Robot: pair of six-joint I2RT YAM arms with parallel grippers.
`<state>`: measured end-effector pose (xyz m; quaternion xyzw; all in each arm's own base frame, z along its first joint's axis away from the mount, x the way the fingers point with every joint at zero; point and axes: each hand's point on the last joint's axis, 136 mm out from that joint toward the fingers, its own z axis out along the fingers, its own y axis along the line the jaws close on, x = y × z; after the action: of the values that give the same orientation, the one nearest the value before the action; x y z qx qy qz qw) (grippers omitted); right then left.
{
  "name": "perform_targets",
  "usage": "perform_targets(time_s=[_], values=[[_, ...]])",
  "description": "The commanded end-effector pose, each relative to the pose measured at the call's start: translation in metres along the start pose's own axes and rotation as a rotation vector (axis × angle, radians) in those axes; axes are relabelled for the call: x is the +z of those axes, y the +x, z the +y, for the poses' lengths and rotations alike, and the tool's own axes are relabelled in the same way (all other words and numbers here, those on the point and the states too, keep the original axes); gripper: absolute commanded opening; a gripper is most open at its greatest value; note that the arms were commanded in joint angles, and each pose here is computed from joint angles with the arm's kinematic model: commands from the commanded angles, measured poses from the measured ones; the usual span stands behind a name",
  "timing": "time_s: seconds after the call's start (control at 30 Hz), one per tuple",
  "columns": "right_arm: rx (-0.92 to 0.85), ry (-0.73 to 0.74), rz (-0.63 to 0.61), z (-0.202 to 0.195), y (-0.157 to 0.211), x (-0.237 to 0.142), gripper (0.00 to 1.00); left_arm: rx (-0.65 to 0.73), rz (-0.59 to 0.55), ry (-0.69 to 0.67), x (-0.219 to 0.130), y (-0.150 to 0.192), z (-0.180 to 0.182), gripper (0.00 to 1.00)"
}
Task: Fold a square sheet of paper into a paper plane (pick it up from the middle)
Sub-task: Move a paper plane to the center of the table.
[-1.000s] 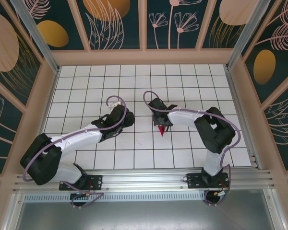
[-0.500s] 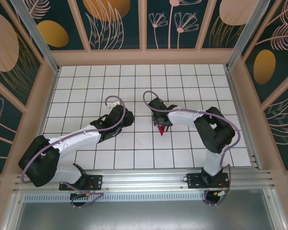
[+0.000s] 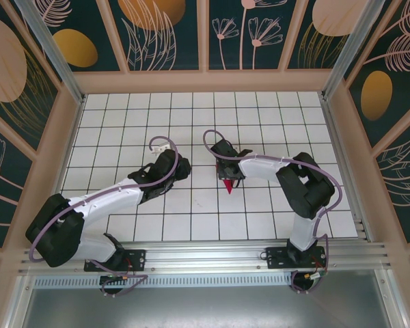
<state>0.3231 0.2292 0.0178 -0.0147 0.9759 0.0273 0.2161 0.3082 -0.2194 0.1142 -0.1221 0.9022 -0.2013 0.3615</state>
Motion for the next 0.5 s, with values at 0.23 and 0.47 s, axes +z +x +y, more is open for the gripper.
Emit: perform_targets(time_s=[0.23, 0.47], values=[[-0.026, -0.025, 0.007, 0.006, 0.003, -0.005, 0.23, 0.014, -0.052, 0.008, -0.008, -0.014, -0.006, 0.5], [-0.029, -0.018, 0.028, 0.005, 0.01, 0.003, 0.23, 0.017, -0.052, 0.006, -0.008, -0.014, -0.005, 0.51]])
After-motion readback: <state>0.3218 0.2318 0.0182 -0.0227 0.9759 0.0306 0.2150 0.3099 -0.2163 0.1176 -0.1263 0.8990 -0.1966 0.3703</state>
